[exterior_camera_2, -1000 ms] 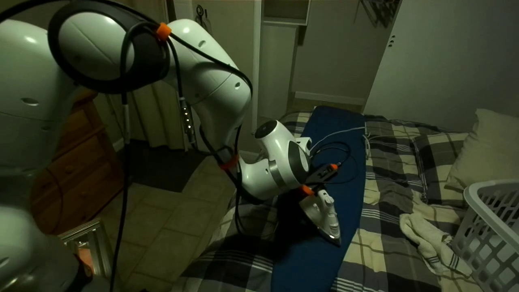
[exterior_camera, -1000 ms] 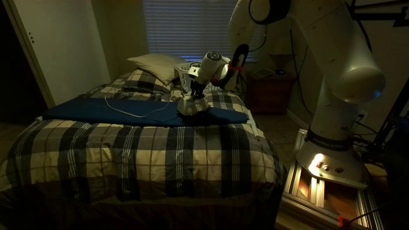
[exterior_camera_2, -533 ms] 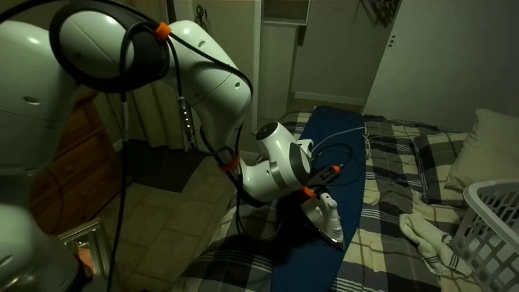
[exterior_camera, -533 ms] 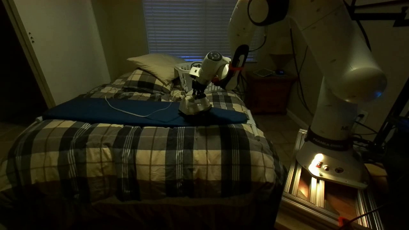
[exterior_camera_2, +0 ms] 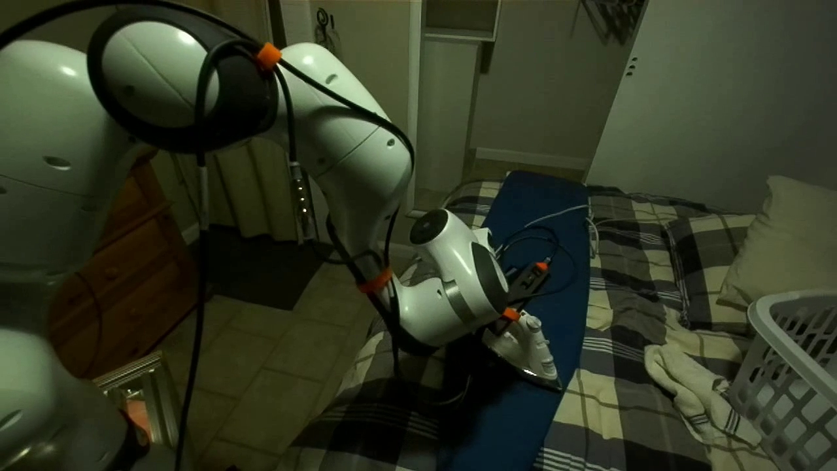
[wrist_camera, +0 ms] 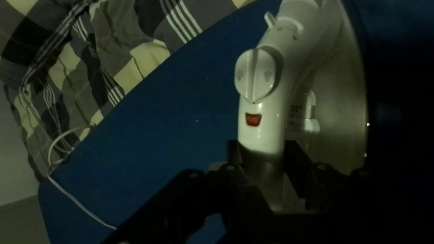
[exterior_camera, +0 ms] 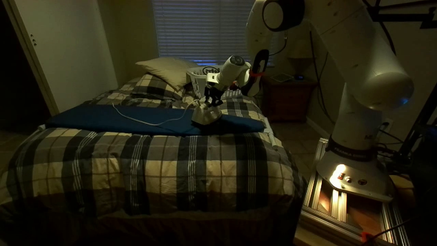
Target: Turn the iron to the left
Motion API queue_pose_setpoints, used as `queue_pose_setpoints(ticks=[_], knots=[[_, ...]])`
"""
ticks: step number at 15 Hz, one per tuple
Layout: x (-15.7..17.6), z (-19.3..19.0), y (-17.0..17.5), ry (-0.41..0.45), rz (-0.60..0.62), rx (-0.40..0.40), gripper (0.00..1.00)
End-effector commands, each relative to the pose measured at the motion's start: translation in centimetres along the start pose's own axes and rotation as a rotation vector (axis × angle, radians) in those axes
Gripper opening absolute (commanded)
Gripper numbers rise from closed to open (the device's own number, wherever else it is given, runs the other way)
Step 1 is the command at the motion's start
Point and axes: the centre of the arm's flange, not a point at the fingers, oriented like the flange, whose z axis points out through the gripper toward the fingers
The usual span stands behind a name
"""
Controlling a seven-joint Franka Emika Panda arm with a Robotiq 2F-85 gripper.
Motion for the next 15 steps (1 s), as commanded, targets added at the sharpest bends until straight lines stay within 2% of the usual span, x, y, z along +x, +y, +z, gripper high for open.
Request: queue_pose_setpoints(ticks=[1,4,7,9,11,15], knots=[[-1.7,-1.7,-1.0,0.106,-0.167,-0.01,0.12],[-2.6,-2.0,-1.7,0.161,-0.302,-0.016,0.12],[-3.3,-1.7,-2.1,0.177,-0.432,-0.023,0.12],[-3.4,-2.1,-1.8,0.185,-0.451,-0.005,0.62],[-3.4,-2.9,-1.1,0.213,-0.45,0.0,0.65],[-4.1,-4.9,0.6,0.22,-0.444,0.027,0.92]])
